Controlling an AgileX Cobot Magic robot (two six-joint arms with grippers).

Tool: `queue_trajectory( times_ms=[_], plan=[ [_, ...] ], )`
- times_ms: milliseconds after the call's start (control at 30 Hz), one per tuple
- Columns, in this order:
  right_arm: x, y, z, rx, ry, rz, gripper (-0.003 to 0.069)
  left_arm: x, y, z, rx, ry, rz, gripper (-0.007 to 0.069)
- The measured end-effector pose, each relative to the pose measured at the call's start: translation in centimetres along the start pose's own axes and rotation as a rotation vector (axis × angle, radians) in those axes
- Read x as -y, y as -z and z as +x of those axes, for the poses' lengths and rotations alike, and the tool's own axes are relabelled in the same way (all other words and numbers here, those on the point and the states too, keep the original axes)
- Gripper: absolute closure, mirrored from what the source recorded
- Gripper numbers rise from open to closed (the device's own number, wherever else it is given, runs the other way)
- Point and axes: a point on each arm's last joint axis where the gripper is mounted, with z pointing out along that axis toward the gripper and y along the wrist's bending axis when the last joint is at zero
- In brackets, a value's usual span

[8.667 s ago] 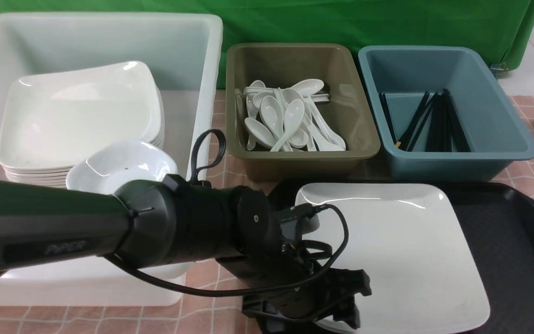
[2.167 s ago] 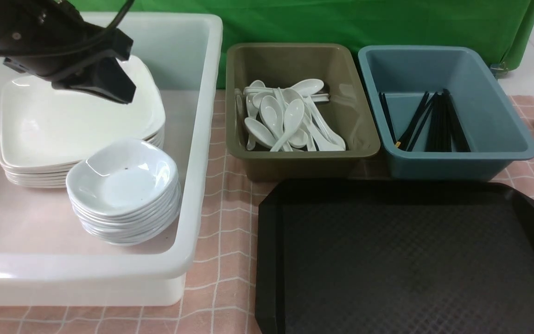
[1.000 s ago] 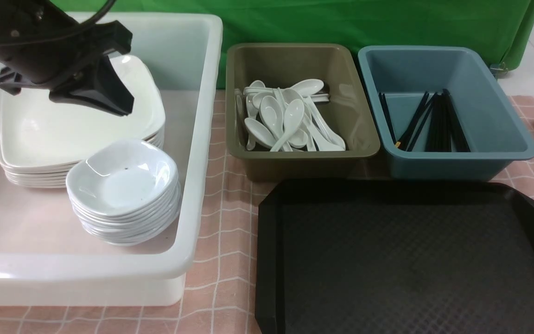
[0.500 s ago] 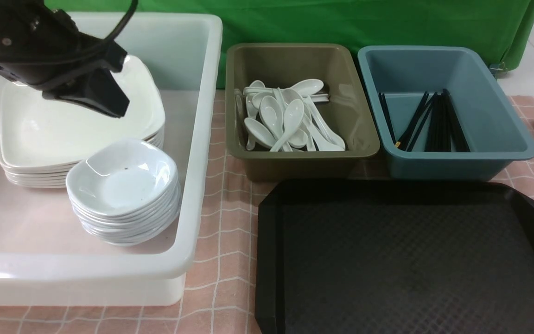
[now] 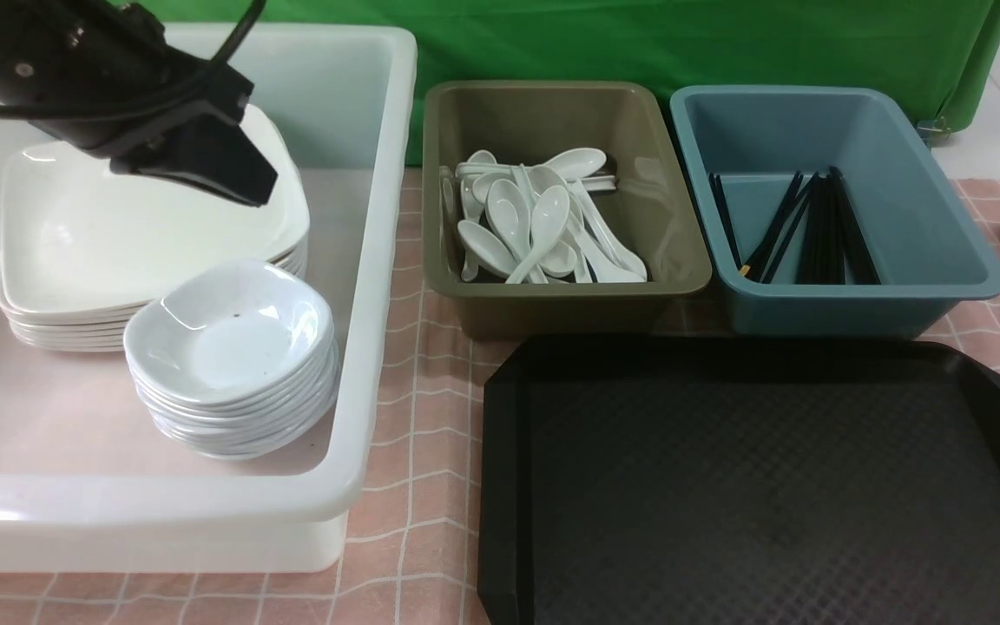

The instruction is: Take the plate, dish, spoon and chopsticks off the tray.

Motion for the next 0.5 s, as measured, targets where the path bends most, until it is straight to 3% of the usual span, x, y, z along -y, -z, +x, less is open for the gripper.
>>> queue_trajectory(
  times_ms=[100, 267, 500],
  plan=[
    [0.0, 0.0, 0.0, 0.0, 0.036, 0.0, 0.0519, 0.06, 0.0, -0.02, 0.003, 0.003, 0.007, 0.0627],
    [0.0, 0.0, 0.0, 0.0, 0.237, 0.0, 0.0505, 0.06, 0.0, -0.02, 0.003, -0.005, 0.007, 0.0627],
    [0.0, 0.0, 0.0, 0.0, 0.289, 0.0, 0.0494, 0.06, 0.0, -0.02, 0.003, -0.006, 0.007, 0.0627]
  ],
)
